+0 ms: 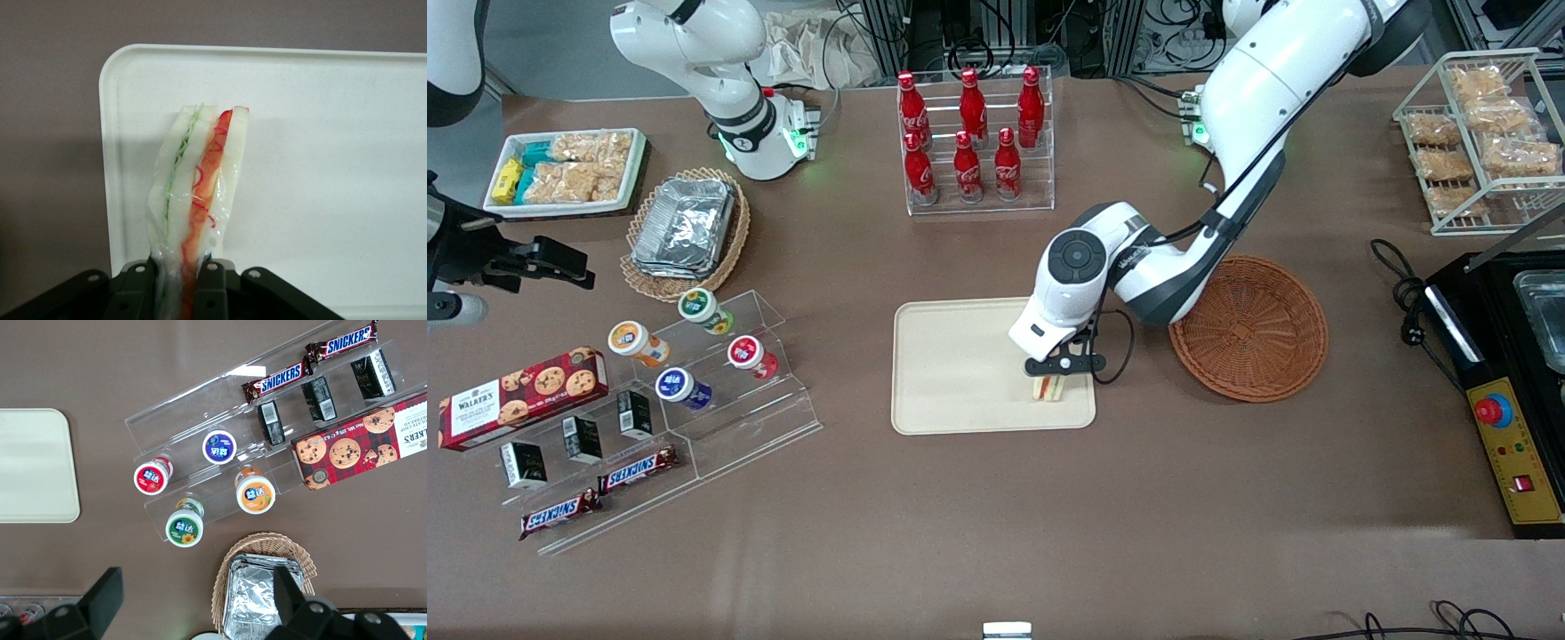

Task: Place sandwich from basket to tray
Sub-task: 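Lower the sandwich onto the tray and open the left gripper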

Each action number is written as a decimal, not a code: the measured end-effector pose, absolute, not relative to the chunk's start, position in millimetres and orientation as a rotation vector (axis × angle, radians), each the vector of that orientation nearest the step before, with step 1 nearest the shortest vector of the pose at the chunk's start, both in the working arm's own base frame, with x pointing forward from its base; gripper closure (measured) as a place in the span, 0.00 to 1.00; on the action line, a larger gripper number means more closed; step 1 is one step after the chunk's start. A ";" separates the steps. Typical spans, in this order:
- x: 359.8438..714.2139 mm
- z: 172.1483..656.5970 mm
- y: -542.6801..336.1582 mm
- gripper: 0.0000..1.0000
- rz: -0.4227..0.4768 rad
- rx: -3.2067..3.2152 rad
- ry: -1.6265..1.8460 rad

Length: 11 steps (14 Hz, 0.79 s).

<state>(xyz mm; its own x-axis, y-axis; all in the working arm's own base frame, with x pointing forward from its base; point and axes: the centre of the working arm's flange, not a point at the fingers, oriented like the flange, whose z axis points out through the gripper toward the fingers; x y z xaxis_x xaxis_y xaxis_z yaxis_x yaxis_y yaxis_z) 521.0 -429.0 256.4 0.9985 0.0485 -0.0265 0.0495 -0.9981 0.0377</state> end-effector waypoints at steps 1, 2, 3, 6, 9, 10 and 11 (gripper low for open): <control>522.2 252.2 -427.0 0.79 -0.031 3.114 0.064; 523.1 248.4 -425.3 0.79 -0.021 3.125 0.056; 523.3 245.6 -424.4 0.79 -0.020 3.131 0.066; 523.5 242.6 -423.8 0.80 -0.005 3.142 0.093; 527.0 242.0 -420.5 0.57 0.018 3.150 0.165; 528.9 243.4 -419.9 0.46 0.028 3.149 0.194; 530.6 245.6 -420.2 0.37 0.038 3.145 0.226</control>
